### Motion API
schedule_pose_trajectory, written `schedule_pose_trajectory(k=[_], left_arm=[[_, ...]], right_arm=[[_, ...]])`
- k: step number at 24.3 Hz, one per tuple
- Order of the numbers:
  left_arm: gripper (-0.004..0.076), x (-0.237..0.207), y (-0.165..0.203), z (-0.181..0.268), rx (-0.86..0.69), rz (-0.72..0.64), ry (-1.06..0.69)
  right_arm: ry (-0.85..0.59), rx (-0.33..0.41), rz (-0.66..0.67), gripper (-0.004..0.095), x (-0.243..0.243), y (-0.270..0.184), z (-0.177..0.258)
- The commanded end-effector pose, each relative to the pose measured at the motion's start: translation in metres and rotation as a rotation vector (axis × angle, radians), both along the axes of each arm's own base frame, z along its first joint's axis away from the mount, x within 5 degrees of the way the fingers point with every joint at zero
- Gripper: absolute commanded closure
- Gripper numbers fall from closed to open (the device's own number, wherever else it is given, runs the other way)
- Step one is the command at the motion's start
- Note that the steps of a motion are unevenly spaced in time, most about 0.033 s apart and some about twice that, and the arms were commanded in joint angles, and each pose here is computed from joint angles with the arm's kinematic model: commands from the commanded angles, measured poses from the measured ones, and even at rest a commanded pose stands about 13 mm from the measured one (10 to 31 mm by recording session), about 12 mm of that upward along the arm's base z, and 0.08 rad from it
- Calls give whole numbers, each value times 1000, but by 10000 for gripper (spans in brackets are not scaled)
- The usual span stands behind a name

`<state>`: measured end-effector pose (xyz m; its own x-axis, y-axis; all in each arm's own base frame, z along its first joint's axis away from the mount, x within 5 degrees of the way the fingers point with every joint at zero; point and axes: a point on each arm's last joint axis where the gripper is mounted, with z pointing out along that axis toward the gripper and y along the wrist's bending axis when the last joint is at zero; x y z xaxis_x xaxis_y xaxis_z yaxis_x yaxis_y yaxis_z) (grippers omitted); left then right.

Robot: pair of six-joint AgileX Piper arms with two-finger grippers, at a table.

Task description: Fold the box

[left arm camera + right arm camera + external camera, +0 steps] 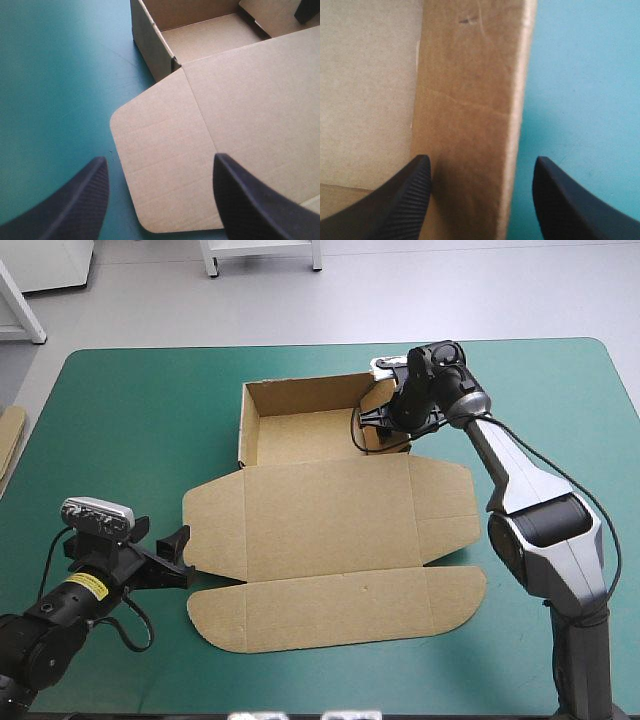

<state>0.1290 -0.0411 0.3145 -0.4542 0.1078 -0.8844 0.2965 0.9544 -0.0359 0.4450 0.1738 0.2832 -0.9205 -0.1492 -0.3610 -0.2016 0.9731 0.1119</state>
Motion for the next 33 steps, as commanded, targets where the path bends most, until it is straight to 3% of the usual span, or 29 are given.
schedule_pose_trajectory(k=[1,4,6,15,21,28,33], left_arm=[[286,2,-1,15,-45,4,-84],[286,2,-1,15,-45,4,-81],[286,1,-1,14,-43,4,-77],[286,1,-1,14,-41,3,-71],[286,1,-1,14,-32,3,-74],[286,2,1,14,5,4,-93],[293,2,1,14,5,4,-93]], right_arm=[[-84,17,3,458,-10,-7,38],[-88,9,17,662,-10,-7,38],[-90,4,27,906,-10,-8,38],[-112,-58,24,921,-6,-16,38],[-103,-60,-47,921,4,-51,36],[-92,-40,-199,921,18,-123,36],[-16,-80,-349,921,16,-214,15]])
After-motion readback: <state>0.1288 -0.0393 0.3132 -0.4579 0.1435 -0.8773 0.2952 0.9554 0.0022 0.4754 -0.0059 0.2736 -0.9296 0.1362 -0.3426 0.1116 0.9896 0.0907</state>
